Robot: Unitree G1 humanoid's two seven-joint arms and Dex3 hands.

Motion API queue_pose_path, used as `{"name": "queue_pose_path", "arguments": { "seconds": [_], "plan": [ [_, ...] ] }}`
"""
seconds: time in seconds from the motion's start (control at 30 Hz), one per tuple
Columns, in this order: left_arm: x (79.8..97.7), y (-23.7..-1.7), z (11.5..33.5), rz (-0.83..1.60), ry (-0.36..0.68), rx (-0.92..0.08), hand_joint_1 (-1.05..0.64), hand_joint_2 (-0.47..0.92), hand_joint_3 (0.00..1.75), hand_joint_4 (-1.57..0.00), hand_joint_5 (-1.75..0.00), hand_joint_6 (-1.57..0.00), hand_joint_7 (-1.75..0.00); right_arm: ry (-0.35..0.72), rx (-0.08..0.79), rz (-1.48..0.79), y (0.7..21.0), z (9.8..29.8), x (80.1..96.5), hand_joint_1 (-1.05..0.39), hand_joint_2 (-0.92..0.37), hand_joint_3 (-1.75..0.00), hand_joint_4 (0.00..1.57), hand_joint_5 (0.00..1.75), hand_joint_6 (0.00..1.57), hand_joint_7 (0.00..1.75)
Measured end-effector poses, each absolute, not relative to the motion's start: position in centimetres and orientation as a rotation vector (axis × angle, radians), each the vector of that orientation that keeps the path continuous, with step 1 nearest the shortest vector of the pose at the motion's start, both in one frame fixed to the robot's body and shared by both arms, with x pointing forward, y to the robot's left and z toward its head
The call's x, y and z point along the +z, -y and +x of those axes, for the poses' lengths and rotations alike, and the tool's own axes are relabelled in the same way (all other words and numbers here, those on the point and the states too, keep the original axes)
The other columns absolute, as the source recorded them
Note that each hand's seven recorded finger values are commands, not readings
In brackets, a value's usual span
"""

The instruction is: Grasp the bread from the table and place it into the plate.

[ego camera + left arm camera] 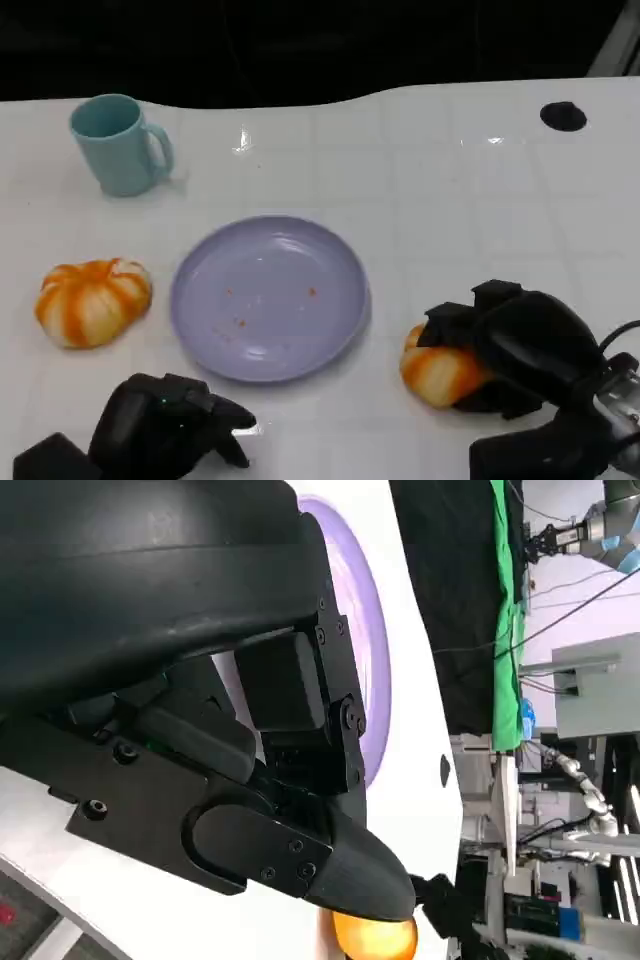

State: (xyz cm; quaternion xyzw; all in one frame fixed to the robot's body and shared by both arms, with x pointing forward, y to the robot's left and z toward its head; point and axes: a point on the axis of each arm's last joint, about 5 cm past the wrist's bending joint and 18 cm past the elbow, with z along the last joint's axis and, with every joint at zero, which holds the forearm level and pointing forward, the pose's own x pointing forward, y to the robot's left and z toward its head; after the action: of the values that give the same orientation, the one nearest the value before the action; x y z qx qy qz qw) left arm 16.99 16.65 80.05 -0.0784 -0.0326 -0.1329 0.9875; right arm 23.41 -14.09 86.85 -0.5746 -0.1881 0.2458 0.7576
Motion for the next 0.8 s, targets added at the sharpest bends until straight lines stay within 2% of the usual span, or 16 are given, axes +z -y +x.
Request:
{"name": "queue_pose_path", "arguments": {
  "seconds": [0.03,0.07,0.13,0.23,0.3,0.4,0.5,0.63,0.8],
  "plan": [
    [80.0,-16.6,17.0,-0.157,0.065,-0.267,-1.05,0.92,0.07,-1.35,-0.92,-1.57,-0.22,0.416,0.526,-1.245,14.1,23.4,86.7,-0.31,-0.64,-0.94,0.85,1.75,0.74,1.41],
    [80.0,-16.6,17.0,-0.157,0.065,-0.267,-1.05,0.92,0.07,-1.35,-0.92,-1.57,-0.22,0.421,0.512,-1.238,14.0,23.5,86.6,-0.30,-0.62,-0.95,0.86,1.75,0.74,1.42],
    [80.0,-16.6,17.0,-0.158,0.063,-0.265,-1.05,0.92,0.07,-1.35,-0.92,-1.57,-0.22,0.432,0.480,-1.221,13.9,23.5,86.3,-0.27,-0.55,-1.01,0.87,1.75,0.67,1.64],
    [79.9,-16.6,16.9,-0.160,0.055,-0.263,-1.05,0.92,0.06,-1.35,-0.92,-1.57,-0.22,0.461,0.440,-1.183,13.8,23.6,86.0,-0.26,-0.52,-1.05,0.88,1.75,0.63,1.73],
    [79.9,-16.7,16.9,-0.161,0.052,-0.261,-1.05,0.92,0.06,-1.35,-0.92,-1.57,-0.22,0.475,0.415,-1.140,13.7,23.7,86.0,-0.24,-0.49,-1.09,0.90,1.75,0.67,1.70],
    [79.9,-16.7,16.9,-0.160,0.051,-0.253,-1.05,0.92,0.08,-1.35,-0.93,-1.57,-0.24,0.503,0.370,-1.040,13.0,24.1,86.3,-0.21,-0.37,-1.19,0.92,1.75,0.69,1.74],
    [79.9,-16.7,17.0,-0.158,0.052,-0.253,-1.05,0.92,0.08,-1.35,-0.93,-1.57,-0.24,0.547,0.343,-0.966,12.0,24.7,87.1,-0.19,-0.32,-1.27,0.95,1.75,0.70,1.75],
    [79.9,-16.7,17.2,-0.158,0.051,-0.255,-1.05,0.92,0.07,-1.35,-0.93,-1.57,-0.24,0.592,0.306,-0.872,10.8,25.6,88.4,-0.15,-0.24,-1.42,0.98,1.75,0.79,1.62],
    [79.9,-16.7,17.2,-0.159,0.046,-0.256,-1.05,0.92,0.06,-1.36,-0.93,-1.57,-0.24,0.622,0.322,-0.806,9.2,26.0,89.6,-0.06,-0.21,-1.46,0.99,1.75,0.80,1.62]
  ]
}}
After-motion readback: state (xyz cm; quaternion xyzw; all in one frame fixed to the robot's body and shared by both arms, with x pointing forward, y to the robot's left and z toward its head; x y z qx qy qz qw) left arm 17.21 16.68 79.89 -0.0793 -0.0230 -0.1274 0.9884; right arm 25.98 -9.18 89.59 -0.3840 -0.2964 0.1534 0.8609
